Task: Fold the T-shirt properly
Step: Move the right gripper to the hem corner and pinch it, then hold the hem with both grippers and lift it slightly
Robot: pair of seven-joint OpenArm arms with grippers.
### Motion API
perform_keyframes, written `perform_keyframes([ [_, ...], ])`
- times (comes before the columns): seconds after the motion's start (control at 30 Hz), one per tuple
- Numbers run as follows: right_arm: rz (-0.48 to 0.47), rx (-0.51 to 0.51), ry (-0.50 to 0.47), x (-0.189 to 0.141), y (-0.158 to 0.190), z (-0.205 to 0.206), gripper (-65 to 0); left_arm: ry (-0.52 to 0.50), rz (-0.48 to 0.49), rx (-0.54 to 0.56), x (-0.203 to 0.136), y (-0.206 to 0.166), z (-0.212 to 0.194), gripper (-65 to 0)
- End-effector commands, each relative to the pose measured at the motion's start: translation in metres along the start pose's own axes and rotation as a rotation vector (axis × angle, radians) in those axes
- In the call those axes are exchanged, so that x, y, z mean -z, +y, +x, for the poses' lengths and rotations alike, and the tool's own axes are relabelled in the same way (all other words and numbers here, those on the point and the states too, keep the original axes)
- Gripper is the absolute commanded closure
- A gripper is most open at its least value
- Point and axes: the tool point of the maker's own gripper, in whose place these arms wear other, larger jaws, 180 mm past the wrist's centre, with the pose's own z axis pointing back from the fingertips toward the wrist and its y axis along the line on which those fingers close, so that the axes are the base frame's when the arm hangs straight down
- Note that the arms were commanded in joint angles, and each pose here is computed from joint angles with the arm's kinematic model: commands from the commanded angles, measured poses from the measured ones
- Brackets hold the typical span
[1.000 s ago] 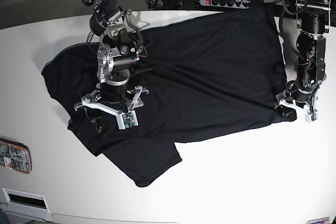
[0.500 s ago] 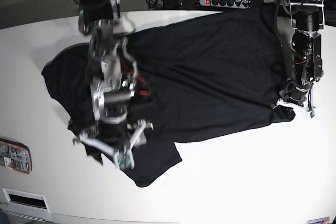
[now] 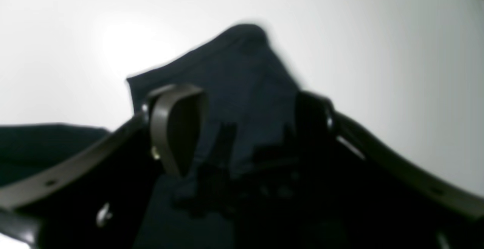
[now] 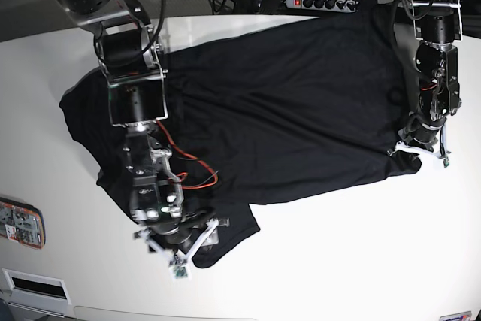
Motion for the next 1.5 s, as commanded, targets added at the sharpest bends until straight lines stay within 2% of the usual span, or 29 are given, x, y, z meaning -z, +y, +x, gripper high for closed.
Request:
perform_keyframes([
  [0.0, -0.013, -0.005, -0.021, 0.004, -0.009, 0.011, -38.9, 0.071, 0.015, 0.005, -0.001, 0.003, -0.014, 0.0],
  [0.2, -0.032, 0.017, -0.058, 0.041, -0.029, 0.019, -38.9, 0.072, 0.014, 0.006, -0.001, 0.003, -0.015, 0.0],
  [0.43, -0.110, 0.023, -0.043, 0.052, -0.079, -0.022, -38.9, 0.083, 0.020, 0.007, -0.002, 0.006, -0.021, 0.0],
  [0.7, -0.115, 0.039, -0.036, 0.062, -0.082, -0.072, -38.9, 0.084, 0.017, 0.009, -0.002, 0.005, -0.021, 0.0],
  [0.9, -0.107, 0.037, -0.023, 0.062, -0.081, -0.077, -38.1, 0.084, 0.017, 0.009, -0.002, 0.005, -0.021, 0.0],
  [0.93, -0.100, 0.035, -0.020, 0.063, -0.079, -0.078, -35.5, 0.084, 0.017, 0.009, -0.002, 0.005, -0.021, 0.0],
  [0.97, -0.075, 0.033, -0.011, 0.063, -0.073, -0.079, -29.7, 0.085, 0.018, 0.009, -0.002, 0.005, -0.022, 0.0],
  [1.07, -0.040, 0.029, 0.021, 0.064, -0.067, -0.083, 0.0, 0.085, 0.018, 0.009, -0.002, 0.005, -0.022, 0.0],
  [1.23, -0.041, 0.043, 0.030, 0.063, -0.067, -0.086, 0.0, 0.084, 0.031, 0.027, -0.001, 0.007, -0.020, 0.0],
  [1.47, -0.070, 0.033, -0.027, 0.060, -0.072, -0.056, 0.0, 0.033, 0.107, 0.184, 0.011, 0.011, 0.018, 0.0],
])
